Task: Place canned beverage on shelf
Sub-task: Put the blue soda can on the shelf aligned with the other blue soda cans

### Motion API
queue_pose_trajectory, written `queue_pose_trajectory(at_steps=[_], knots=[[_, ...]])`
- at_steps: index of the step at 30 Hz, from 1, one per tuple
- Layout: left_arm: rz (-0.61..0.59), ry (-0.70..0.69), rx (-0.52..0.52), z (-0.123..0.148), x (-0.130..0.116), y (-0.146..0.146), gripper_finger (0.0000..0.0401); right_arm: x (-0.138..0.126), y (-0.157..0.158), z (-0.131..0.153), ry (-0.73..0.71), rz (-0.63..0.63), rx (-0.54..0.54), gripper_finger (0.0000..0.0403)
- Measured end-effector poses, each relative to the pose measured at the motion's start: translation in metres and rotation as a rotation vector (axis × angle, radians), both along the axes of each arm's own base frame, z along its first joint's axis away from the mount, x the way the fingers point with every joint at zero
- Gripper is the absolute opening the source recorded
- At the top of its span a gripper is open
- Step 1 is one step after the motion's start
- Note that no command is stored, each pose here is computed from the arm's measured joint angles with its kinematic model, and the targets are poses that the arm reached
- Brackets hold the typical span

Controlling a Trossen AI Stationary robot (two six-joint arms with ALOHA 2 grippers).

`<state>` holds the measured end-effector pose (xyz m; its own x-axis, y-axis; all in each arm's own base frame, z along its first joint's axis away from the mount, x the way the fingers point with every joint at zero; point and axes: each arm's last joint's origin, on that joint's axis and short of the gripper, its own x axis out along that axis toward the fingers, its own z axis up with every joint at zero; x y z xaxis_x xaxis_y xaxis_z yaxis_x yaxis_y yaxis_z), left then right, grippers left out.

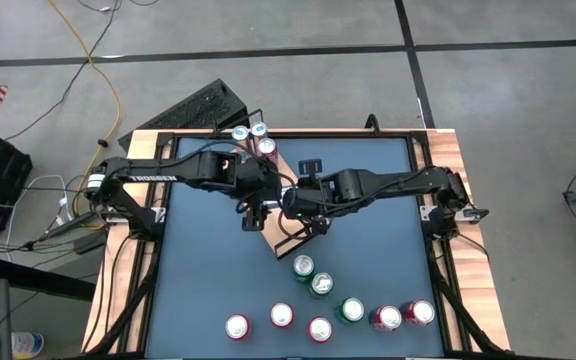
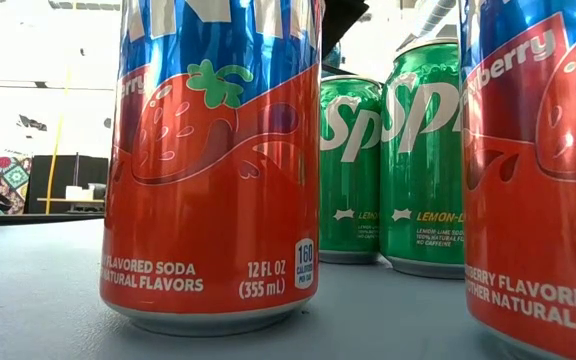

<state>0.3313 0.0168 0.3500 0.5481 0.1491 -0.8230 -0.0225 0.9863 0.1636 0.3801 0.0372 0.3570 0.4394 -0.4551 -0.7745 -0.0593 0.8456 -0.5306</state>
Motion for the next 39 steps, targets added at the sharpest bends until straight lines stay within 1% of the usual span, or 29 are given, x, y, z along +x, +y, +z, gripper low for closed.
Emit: queue_pose_trajectory(at_steps=[4, 8, 13, 17, 21, 24, 27, 31, 36, 39], knots=[[0.021, -0.002, -0.014, 0.000, 0.000, 0.000, 0.0232, 0.001, 0.000, 0.001, -0.022, -0.008, 0.012, 0.0160], [0.022, -0.004, -0.018, 0.000, 0.000, 0.000, 0.0230, 0.001, 0.000, 0.001, -0.023, -0.008, 0.015, 0.0185], [0.025, -0.007, -0.027, 0.000, 0.000, 0.000, 0.0230, 0.001, 0.000, 0.002, -0.015, 0.012, 0.009, 0.0233], [0.019, -0.030, -0.029, 0.001, 0.002, 0.000, 0.0229, -0.008, 0.000, 0.015, -0.050, 0.023, 0.013, 0.0256], [0.025, -0.041, -0.031, 0.001, 0.004, 0.000, 0.0229, -0.029, -0.001, 0.037, -0.108, 0.000, 0.032, 0.0259], [0.030, -0.073, -0.029, 0.003, 0.005, 0.001, 0.0229, -0.052, -0.002, 0.059, -0.186, -0.030, 0.066, 0.0259], [0.031, -0.128, -0.028, 0.007, 0.008, 0.002, 0.0229, -0.079, -0.004, 0.085, -0.303, -0.066, 0.121, 0.0259], [0.037, -0.255, -0.030, 0.023, 0.007, 0.002, 0.0229, -0.116, -0.003, 0.115, -0.456, -0.080, 0.211, 0.0260], [0.032, -0.496, -0.035, 0.059, -0.003, 0.001, 0.0229, -0.153, -0.001, 0.148, -0.672, -0.043, 0.293, 0.0260], [-0.050, -0.640, -0.101, 0.080, -0.011, -0.002, 0.0229, -0.165, 0.003, 0.164, -0.787, 0.017, 0.308, 0.0260]])
